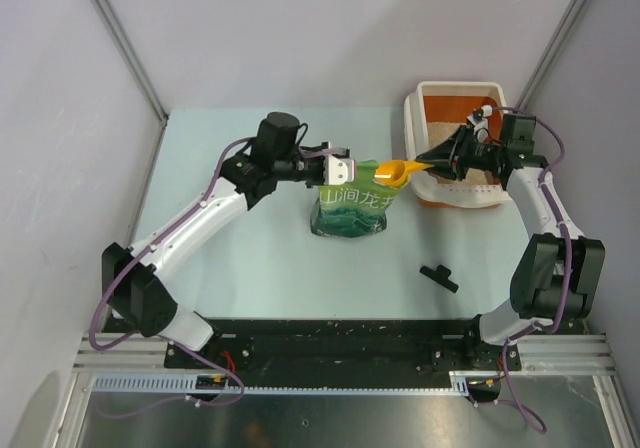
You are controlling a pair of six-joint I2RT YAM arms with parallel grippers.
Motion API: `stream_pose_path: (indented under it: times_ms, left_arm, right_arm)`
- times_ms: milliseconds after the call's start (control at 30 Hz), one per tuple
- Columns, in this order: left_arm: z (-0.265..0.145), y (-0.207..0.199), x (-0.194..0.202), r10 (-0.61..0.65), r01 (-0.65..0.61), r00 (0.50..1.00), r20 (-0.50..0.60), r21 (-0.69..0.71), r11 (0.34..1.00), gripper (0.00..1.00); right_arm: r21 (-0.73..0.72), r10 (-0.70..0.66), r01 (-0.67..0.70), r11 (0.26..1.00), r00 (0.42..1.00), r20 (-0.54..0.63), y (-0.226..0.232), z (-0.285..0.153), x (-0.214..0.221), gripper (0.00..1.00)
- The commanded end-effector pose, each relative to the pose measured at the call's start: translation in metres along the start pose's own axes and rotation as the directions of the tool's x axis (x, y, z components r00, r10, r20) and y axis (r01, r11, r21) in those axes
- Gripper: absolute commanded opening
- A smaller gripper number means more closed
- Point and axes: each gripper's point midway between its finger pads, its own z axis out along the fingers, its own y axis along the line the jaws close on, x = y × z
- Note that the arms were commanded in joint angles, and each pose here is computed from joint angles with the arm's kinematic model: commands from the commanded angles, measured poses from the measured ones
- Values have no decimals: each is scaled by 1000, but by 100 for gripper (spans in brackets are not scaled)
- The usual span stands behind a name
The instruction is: Fill the litter box with clean litter
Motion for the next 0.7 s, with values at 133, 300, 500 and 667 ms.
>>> stream_pose_path:
  times_ms: [133, 300, 500, 667]
  left_arm:
    - [-21, 20, -64, 102, -87, 987, 125, -124, 988, 0]
    - [-21, 23, -61, 99, -84, 990, 104, -137, 987, 0]
    - [-22, 26, -59, 106, -92, 990, 89, -152, 984, 0]
    - [-20, 25, -56, 106, -93, 991, 82, -148, 985, 0]
  right_arm:
    - [19, -44, 43, 999, 997, 65, 24, -8, 2, 0]
    - [-11, -143, 144, 990, 988, 54, 20, -16, -1, 0]
    - [-34, -126, 126, 991, 992, 25, 9, -29, 1, 0]
    - [-52, -84, 87, 995, 995, 62, 16, -36, -10, 0]
